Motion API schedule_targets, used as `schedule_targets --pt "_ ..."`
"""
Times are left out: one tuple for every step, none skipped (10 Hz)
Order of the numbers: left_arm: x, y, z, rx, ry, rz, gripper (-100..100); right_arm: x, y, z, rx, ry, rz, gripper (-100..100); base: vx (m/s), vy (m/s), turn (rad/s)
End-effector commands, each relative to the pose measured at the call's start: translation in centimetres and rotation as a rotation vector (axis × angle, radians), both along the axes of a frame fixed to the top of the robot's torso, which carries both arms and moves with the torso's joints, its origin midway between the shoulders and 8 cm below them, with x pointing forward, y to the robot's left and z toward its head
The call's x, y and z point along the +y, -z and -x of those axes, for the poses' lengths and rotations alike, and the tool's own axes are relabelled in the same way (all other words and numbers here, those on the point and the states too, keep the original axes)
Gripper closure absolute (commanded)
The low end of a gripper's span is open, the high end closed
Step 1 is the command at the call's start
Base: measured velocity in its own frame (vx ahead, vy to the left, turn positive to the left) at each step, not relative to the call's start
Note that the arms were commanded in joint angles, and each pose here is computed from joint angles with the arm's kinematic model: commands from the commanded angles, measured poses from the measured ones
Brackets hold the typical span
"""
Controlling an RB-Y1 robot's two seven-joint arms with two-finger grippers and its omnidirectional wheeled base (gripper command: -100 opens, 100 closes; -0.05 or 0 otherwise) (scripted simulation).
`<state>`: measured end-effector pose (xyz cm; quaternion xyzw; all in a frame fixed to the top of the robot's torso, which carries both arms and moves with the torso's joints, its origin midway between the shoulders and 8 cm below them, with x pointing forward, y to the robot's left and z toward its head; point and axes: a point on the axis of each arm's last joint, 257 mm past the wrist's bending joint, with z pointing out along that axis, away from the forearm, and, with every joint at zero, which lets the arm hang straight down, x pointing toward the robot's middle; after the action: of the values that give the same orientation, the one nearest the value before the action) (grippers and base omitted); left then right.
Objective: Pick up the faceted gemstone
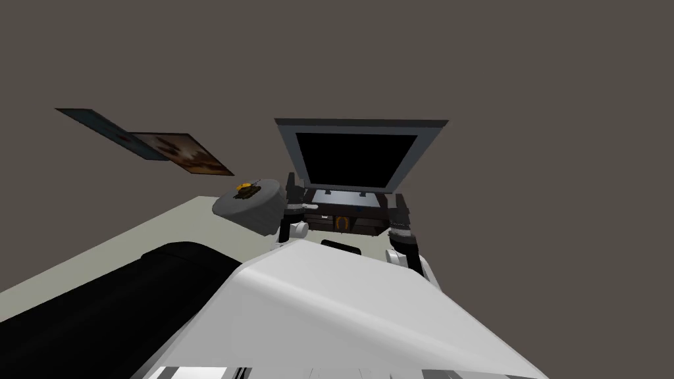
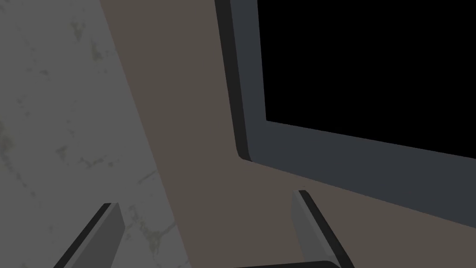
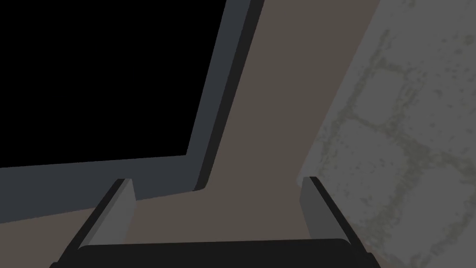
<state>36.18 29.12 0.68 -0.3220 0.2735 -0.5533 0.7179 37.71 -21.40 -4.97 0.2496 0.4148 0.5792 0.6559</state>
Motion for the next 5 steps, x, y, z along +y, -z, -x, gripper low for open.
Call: schedule_targets --pt "0.0 0.0 0.0 0.0 0.0 0.0 0 1.3 3.2 -0.3 0.065 -0.009 0.075 -100 -0.112 -0.056 0.194" --pt "0.0 0.0 0.0 0.0 0.0 0.0 0 1.3 3.2 -0.3 0.065 -0.009 0.075 -100 -0.069 -0.045 0.063" --pt "0.0 0.0 0.0 0.0 0.0 0.0 0 1.9 5.4 -0.6 0.106 -0.015 0.127 -100 -0.063 -0.036 0.115" --pt "0.0 0.0 0.0 0.0 0.0 0.0 0 2.6 7.3 -0.7 0.139 -0.024 0.183 -100 -0.092 -0.039 0.208" --pt "0.0 0.0 0.0 0.0 0.0 0.0 0 3.2 9.5 -0.8 0.178 -0.036 0.239 -100 -0.1 -0.015 0.217"
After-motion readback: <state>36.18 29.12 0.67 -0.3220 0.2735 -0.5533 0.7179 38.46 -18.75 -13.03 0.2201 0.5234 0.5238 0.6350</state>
